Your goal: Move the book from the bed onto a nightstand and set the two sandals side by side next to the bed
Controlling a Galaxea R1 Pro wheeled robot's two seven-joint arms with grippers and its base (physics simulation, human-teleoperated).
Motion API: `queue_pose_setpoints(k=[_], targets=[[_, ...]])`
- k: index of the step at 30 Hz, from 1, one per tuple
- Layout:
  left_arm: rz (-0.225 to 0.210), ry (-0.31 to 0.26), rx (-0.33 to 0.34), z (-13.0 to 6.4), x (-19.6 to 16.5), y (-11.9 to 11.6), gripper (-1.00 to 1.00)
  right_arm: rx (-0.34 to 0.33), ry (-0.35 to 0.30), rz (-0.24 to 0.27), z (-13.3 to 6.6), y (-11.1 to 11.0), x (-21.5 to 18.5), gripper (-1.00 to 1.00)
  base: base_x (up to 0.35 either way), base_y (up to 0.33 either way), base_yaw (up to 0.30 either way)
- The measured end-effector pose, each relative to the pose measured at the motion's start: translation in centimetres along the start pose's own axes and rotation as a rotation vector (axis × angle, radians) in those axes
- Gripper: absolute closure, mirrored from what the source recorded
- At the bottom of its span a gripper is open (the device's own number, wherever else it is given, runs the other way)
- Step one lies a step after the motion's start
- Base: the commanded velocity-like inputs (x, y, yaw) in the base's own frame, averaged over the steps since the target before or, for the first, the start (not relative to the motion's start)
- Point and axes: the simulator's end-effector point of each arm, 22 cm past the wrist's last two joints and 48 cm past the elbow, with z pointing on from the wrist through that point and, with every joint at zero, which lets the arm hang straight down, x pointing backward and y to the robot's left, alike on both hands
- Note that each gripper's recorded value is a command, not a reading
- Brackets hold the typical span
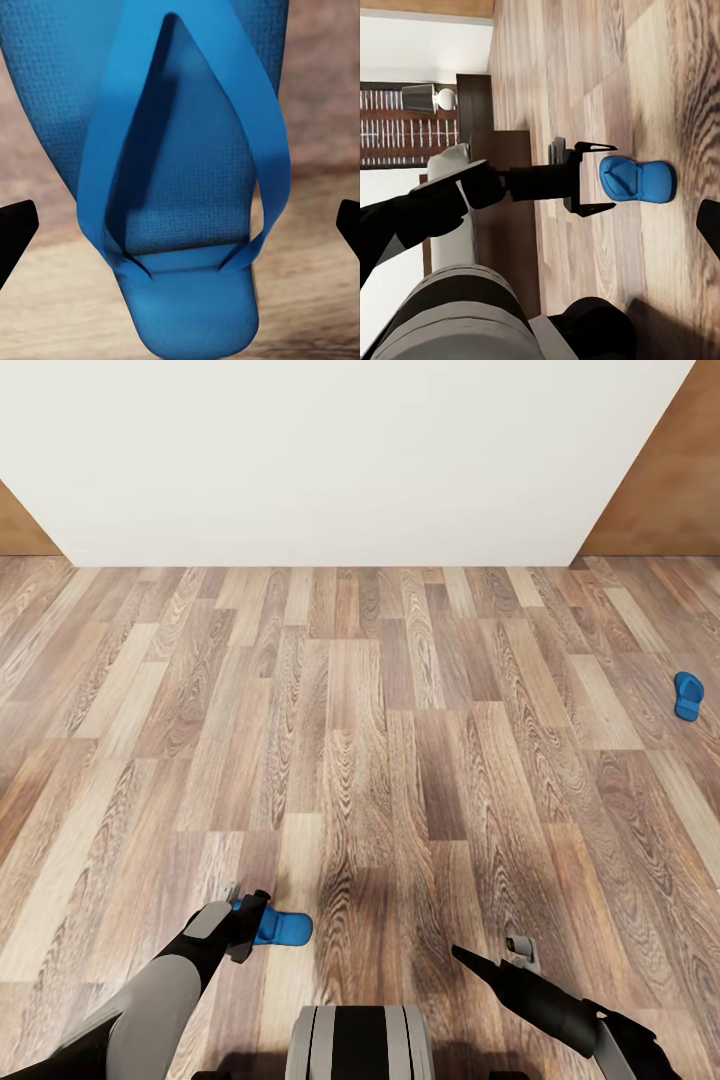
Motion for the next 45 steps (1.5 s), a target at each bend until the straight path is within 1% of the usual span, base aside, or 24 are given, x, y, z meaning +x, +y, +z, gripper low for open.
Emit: queue_pose_setpoints(k=[14,18,26,30,35,38,45], targets=[[0.000,-0.001,0.000,0.00,-0.02,0.00,-1.00,0.000,-0.001,0.000,0.00,0.00,-0.01,-1.00,0.000,0.000,0.000],[0.000,0.004,-0.016,0.65,0.11,0.74,-1.00,0.008,0.003,0.014,-0.03,-0.62,0.34,-1.00,0.000,0.000,0.000],[0.002,0.004,-0.015,0.66,0.19,0.70,-1.00,0.008,0.003,0.014,-0.04,-0.63,0.33,-1.00,0.000,0.000,0.000],[0.016,0.004,-0.016,0.65,0.26,0.63,-1.00,0.007,0.003,0.014,-0.02,-0.61,0.35,-1.00,0.000,0.000,0.000],[0.060,0.000,-0.016,0.64,0.40,0.42,-1.00,0.007,0.003,0.014,-0.02,-0.62,0.35,-1.00,0.000,0.000,0.000],[0.079,-0.001,-0.016,0.63,0.50,0.32,-1.00,0.008,0.003,0.014,-0.03,-0.62,0.35,-1.00,0.000,0.000,0.000],[0.095,-0.003,-0.016,0.63,0.58,0.23,-1.00,0.007,0.003,0.014,-0.04,-0.61,0.34,-1.00,0.000,0.000,0.000]])
